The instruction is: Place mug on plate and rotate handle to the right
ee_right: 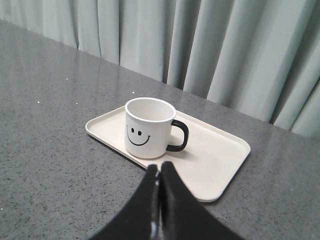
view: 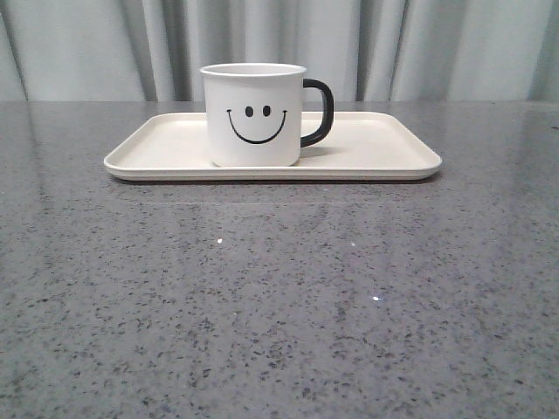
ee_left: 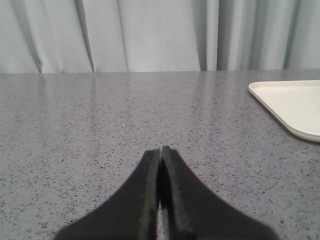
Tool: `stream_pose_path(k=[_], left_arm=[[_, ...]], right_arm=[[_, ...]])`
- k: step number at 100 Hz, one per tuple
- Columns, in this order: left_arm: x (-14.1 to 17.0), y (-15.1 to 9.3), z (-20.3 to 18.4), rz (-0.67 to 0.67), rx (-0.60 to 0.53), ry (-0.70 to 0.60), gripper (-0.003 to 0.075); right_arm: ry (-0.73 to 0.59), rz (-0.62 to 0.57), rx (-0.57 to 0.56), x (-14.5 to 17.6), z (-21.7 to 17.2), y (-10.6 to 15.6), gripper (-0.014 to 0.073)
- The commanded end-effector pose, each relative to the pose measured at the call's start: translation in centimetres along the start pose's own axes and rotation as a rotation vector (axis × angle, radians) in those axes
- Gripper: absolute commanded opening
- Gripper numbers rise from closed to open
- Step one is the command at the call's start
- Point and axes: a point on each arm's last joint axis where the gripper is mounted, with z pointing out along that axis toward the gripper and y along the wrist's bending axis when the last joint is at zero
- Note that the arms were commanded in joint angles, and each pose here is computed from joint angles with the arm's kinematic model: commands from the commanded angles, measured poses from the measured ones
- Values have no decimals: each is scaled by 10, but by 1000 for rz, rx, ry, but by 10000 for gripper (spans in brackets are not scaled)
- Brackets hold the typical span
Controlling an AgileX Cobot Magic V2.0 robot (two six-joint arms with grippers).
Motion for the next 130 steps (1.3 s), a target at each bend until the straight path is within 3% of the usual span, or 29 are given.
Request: stream_pose_path(k=[1,77,90,108,130], left_arm=[[-7,0,-3,-15,-1,-101,-19],[-7,0,-3,-15,-1,-101,-19],[-7,0,-3,-15,-1,-101,-19],[-7,0,-3,-15,-1,-101,-19],[-7,0,-3,-15,-1,-101,-19]], right_arm=[[-97,5,26,-15,-2,-3,-61],[-94,-4,37,-10,1,-4,-61],[-154,-49,101,-2,6,-8,-61],[-285,19,238,16,13,-19,-61],[-293,50,364,54,7,-24,-61]])
